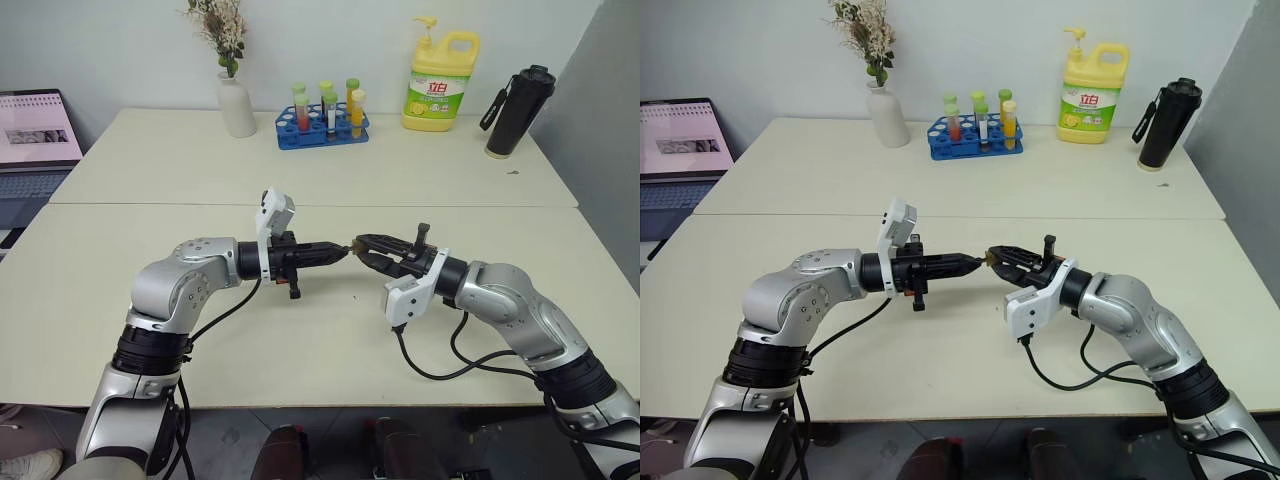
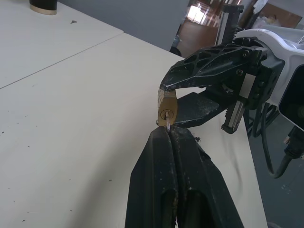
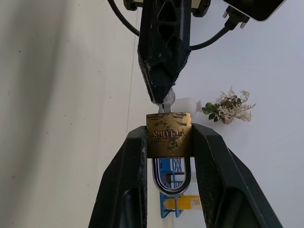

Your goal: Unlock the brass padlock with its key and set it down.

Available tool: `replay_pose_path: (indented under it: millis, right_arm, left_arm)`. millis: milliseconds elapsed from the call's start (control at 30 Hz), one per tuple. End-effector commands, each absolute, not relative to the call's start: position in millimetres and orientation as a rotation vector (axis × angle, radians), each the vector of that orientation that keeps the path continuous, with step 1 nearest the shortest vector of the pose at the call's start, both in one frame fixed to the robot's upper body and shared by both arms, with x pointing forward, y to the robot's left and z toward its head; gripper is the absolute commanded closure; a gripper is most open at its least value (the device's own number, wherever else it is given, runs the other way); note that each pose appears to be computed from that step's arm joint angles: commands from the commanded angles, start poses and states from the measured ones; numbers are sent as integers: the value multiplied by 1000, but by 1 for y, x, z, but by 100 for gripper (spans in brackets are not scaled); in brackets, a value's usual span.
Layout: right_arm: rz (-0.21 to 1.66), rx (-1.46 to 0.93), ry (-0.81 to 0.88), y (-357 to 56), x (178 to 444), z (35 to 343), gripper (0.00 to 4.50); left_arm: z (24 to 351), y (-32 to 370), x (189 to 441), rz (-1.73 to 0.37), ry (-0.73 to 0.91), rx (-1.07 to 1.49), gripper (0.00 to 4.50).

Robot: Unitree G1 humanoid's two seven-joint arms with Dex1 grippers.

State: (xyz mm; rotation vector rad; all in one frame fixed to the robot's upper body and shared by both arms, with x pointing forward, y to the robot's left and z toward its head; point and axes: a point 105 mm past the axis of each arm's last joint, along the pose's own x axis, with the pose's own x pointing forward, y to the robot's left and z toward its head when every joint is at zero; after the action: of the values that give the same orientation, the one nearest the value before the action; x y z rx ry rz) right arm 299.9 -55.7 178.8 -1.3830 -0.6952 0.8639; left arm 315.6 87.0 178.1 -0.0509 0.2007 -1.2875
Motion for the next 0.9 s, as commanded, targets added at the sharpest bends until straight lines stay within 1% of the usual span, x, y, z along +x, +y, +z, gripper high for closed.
replay_pose_path:
  millis: [33,267,367,467,633,833,867,900]
  right_arm:
    - [838,-1377,-783,-52,293,199,356]
    - [854,-1375,-779,-52,292,198,356]
    - [858,-1376,-776,-53,291,196,356]
    - [861,-1374,-775,-52,292,196,356]
    - [864,-1376,-773,-53,292,196,356]
    - [869,-1372,-774,-53,292,196,356]
    - [870,-1372,-774,-52,292,196,356]
    - [871,-1372,-775,-52,292,196,356]
  left_arm:
    - [189,82,316,-1308,148,-39,450]
    - [194,81,311,-1347,140,-94,450]
    - [193,83,313,-1333,148,-89,391]
    - [194,84,318,-1300,117,-52,299]
    - [194,84,317,-1318,127,-64,146]
    - [192,82,314,-1343,132,-71,145]
    - [192,82,314,-1341,132,-73,184]
    - [193,82,315,-1340,132,-77,207]
